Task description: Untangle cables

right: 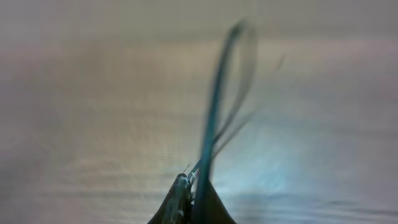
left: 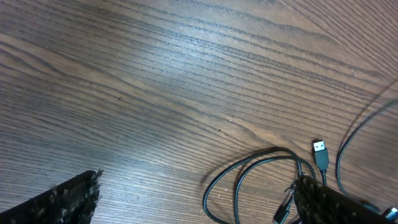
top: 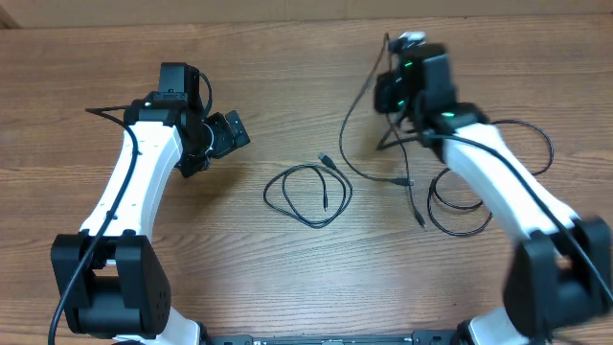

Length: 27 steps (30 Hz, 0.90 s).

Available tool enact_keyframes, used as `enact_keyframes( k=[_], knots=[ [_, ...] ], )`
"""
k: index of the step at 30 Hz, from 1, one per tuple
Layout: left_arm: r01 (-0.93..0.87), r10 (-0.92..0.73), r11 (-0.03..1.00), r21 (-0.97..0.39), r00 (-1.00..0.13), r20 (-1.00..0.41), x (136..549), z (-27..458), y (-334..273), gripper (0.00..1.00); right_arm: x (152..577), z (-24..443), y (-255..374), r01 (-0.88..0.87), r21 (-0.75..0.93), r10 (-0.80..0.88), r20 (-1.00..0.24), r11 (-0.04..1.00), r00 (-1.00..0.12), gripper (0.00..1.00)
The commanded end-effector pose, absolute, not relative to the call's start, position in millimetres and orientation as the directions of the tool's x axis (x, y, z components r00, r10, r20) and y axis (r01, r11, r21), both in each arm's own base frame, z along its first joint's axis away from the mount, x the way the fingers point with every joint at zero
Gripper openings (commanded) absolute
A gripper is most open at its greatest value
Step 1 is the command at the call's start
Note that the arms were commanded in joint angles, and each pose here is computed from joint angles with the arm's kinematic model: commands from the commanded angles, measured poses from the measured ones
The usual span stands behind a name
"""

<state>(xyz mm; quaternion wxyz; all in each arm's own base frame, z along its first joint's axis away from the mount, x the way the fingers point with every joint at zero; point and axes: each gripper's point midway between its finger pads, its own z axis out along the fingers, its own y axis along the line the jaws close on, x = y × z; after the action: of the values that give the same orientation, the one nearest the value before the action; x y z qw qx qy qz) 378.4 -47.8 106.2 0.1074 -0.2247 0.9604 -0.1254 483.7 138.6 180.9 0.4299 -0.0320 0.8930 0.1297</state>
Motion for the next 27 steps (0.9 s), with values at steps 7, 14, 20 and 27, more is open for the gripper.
enact_keyframes(
  k=[7, 14, 20, 27],
  knots=[
    [-0.420, -0.469, 0.864, -0.278, -0.872, -0.140, 377.6, 100.4, -46.9, 0.99, 458.3, 293.6, 26.7, 0.132, 0.213, 0.249, -0.878, 0.968, -0.408, 0.04],
    [-0.420, -0.469, 0.864, -0.278, -0.872, -0.140, 377.6, 100.4, -46.9, 1.00, 394.0, 348.4, -88.8, 0.512, 0.318, 0.446, -0.883, 0.798, -0.146, 0.04],
    [-0.420, -0.469, 0.864, -0.278, -0.872, -0.140, 377.6, 100.4, -46.9, 0.99, 353.1, 348.5, -132.8, 0.633, 0.406, 0.558, -0.828, 0.659, -0.050, 0.04],
    [-0.420, -0.469, 0.864, -0.278, -0.872, -0.140, 377.6, 100.4, -46.9, 1.00, 346.5, 321.1, -131.9, 0.669, 0.357, 0.586, -0.798, 0.652, -0.144, 0.04]
  ],
)
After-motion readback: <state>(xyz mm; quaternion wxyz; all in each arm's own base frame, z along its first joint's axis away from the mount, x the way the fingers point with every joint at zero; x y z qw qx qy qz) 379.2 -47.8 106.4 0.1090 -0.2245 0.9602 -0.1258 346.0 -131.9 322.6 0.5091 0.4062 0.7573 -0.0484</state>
